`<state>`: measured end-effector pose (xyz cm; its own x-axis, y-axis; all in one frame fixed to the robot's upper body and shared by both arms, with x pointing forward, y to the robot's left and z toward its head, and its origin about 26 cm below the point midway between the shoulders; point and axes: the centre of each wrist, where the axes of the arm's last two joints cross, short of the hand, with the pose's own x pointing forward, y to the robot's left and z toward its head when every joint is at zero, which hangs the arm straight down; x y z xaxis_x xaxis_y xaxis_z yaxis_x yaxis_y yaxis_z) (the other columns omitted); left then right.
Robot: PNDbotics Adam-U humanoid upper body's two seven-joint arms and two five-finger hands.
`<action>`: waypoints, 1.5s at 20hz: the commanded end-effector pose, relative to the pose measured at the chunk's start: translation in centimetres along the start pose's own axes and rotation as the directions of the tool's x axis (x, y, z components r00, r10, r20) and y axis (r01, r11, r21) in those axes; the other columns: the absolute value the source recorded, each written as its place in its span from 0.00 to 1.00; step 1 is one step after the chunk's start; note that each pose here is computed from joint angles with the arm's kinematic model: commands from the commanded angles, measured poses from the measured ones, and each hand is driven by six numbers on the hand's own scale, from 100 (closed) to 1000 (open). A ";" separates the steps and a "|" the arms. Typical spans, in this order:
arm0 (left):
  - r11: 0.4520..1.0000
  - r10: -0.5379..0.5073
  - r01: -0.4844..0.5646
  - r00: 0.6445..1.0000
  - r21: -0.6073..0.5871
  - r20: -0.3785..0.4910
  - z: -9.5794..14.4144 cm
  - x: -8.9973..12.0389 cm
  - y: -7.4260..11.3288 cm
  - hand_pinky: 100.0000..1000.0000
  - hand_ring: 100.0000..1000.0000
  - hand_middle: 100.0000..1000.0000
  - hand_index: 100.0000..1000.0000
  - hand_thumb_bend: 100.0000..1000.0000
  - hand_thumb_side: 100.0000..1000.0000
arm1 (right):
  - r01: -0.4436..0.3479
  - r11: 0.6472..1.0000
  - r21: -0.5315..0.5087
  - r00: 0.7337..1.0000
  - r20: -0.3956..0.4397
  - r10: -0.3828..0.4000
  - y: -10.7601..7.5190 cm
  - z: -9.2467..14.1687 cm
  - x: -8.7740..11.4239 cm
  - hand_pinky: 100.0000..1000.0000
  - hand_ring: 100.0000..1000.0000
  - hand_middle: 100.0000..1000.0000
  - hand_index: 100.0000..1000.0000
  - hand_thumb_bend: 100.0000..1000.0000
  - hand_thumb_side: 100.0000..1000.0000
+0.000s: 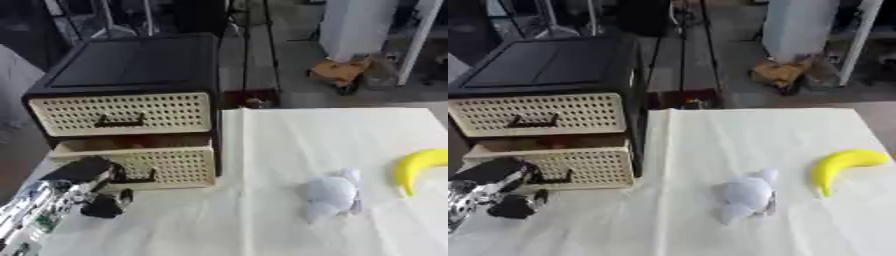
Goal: Pick up objects from table and place into drawer.
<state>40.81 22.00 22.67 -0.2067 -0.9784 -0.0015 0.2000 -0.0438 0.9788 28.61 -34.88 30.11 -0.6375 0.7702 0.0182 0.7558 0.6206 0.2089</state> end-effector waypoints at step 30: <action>0.990 -0.040 0.042 0.999 -0.131 0.018 1.9 -0.7 0.3 0.00 0.00 0.00 0.73 0.00 0.38 | -0.002 1.000 -0.028 0.999 0.036 0.003 -0.6 -1.1 0.0 0.66 0.69 0.57 0.72 0.00 0.91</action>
<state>39.52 22.40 22.10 -0.2415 -0.9704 -0.0105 0.3406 -0.0949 0.9354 28.43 -35.34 30.13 -0.6287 0.7774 0.0226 0.7619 0.6098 0.2181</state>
